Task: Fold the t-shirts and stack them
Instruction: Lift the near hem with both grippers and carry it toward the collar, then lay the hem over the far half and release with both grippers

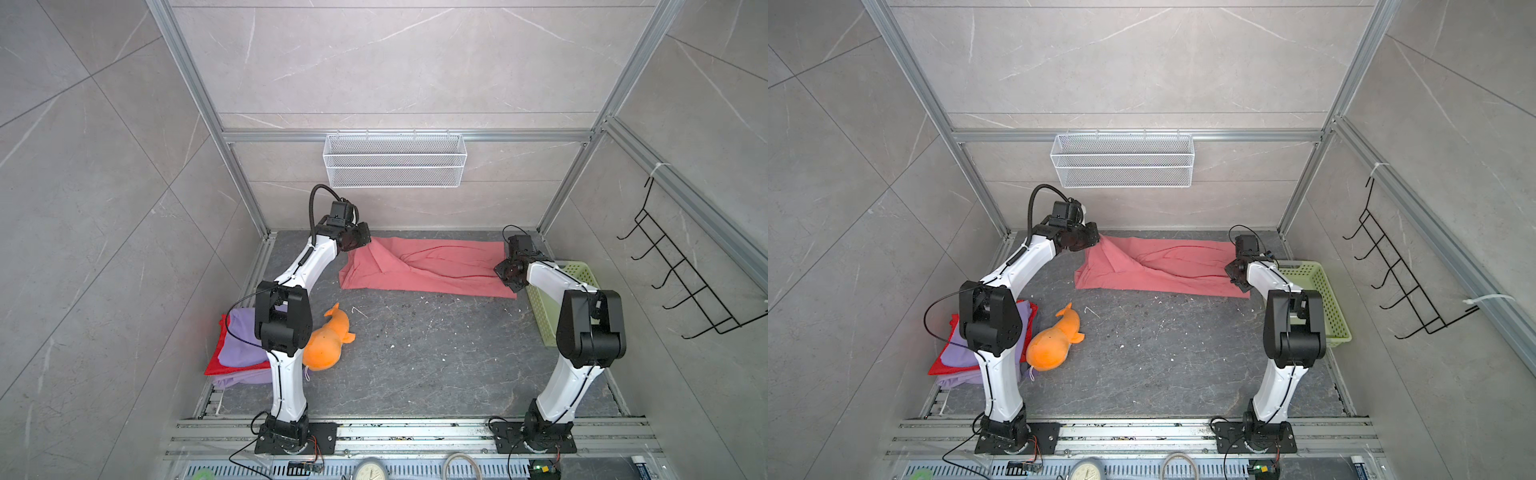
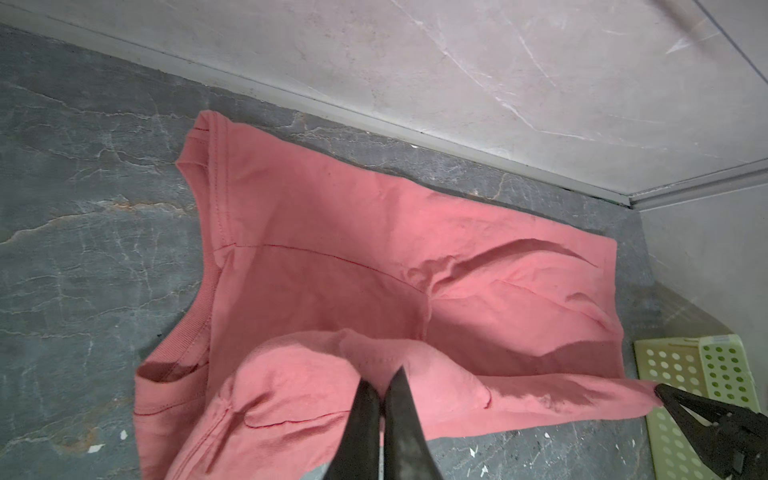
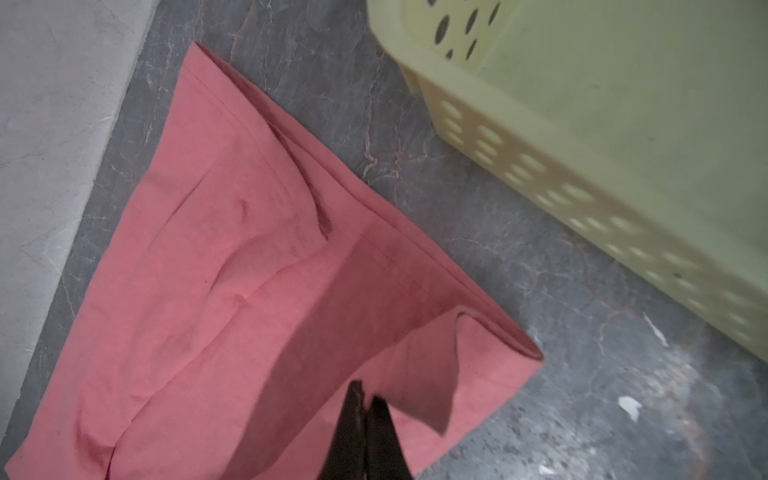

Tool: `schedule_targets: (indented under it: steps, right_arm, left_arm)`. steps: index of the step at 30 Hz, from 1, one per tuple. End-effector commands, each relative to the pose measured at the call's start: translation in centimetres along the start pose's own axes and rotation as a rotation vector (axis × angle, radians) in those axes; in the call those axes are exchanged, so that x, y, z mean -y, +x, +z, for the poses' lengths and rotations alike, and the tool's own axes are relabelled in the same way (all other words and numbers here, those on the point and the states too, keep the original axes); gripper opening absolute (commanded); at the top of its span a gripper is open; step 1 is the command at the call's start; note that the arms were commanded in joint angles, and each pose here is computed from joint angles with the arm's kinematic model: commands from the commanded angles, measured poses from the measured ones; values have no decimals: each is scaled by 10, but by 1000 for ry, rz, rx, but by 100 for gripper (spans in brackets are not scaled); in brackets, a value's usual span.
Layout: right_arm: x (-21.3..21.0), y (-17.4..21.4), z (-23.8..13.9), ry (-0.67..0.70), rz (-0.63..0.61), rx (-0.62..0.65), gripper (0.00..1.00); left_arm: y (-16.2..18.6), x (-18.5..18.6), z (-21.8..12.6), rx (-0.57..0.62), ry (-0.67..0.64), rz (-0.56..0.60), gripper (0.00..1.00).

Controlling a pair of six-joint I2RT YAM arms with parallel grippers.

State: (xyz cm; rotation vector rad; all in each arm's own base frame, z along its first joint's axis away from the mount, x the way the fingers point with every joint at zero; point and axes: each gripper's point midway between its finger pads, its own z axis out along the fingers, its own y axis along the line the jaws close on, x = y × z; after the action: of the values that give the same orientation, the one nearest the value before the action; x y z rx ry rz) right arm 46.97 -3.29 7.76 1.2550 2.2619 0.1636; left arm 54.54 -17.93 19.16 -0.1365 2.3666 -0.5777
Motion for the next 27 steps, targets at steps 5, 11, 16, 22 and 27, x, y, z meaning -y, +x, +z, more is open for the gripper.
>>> schedule_targets:
  steps: [5, 11, 16, 22, 27]
  right_arm:
    - [-2, -6, 15, 25, 60, -9, 0]
    - [-22, -17, 18, -67, 45, 37, 47]
    - [-43, -36, -11, -191, -9, 128, 65]
    - [-48, -20, -32, -224, -85, 75, 66]
    - [-61, 15, -33, -285, -145, -16, 65]
  left_arm:
    - [-36, 9, 10, 82, 57, 26, 0]
    - [-44, 2, 33, 89, 36, 54, 27]
    - [-52, -9, 30, 137, -27, 57, 54]
    - [-37, -3, 17, 116, -41, 66, 56]
    - [11, 34, 17, -24, 29, 57, 57]
